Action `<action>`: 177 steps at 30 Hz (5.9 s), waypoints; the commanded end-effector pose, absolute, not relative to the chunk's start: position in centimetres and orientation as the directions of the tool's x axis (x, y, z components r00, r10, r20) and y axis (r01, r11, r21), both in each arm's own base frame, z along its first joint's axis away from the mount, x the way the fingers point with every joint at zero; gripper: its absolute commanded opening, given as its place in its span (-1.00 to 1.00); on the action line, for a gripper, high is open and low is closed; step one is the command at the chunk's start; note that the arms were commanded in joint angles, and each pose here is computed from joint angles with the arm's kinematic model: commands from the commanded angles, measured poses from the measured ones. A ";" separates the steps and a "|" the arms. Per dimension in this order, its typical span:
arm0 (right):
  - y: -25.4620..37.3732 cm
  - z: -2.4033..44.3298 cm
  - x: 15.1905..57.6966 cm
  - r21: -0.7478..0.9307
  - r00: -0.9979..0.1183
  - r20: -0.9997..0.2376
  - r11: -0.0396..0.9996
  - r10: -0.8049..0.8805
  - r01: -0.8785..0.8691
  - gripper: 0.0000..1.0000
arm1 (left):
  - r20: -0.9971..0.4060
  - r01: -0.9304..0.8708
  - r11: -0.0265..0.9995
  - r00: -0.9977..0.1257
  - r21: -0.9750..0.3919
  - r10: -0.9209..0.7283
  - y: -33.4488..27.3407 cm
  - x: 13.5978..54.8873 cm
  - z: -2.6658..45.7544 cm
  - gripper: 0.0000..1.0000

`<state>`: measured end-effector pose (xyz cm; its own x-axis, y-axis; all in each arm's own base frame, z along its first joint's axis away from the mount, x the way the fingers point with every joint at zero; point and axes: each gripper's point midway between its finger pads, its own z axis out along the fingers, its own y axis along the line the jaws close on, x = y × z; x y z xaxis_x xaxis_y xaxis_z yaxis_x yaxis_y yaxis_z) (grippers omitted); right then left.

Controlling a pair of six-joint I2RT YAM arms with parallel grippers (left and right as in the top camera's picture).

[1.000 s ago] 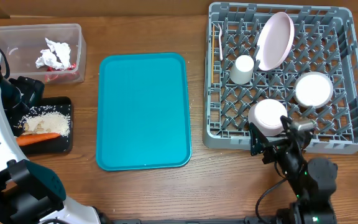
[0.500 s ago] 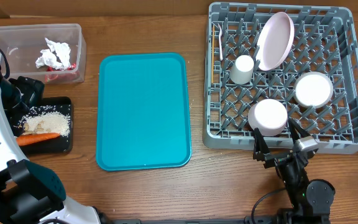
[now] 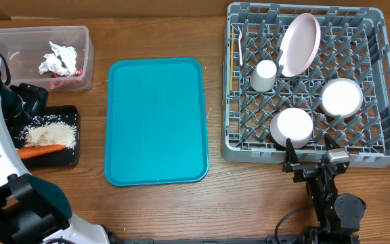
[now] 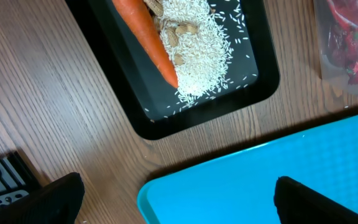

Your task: Sort waste into correct bins and load items into the dishwasher rack

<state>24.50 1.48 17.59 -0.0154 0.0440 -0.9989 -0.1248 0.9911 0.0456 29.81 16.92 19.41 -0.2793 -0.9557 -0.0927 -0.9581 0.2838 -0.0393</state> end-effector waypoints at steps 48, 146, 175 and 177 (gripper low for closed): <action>0.7 17.3 24.6 0.038 -0.011 -0.999 0.996 0.037 -0.079 1.00 | -0.118 -0.941 0.337 -0.332 -0.026 -0.936 16.2 29.5 20.2 1.00; 0.6 17.3 24.6 0.038 -0.011 -0.999 0.996 0.037 -0.079 1.00 | -0.997 0.023 0.999 -0.073 -0.027 -0.025 -0.1 24.6 15.7 1.00; 0.6 17.3 24.6 0.038 -0.011 -0.999 0.996 0.037 -0.079 1.00 | -0.997 0.023 0.999 -0.073 -0.027 -0.025 -0.1 24.6 15.7 1.00; 0.6 17.3 24.6 0.038 -0.011 -0.999 0.996 0.037 -0.079 1.00 | -0.997 0.023 0.999 -0.073 -0.027 -0.025 -0.1 24.6 15.7 1.00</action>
<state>24.54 0.96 17.57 -0.0144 0.0435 -0.9990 -0.0948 0.9945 0.0446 24.66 -0.16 15.66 -0.0794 -0.0480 -0.9957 0.0256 0.9984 -0.0501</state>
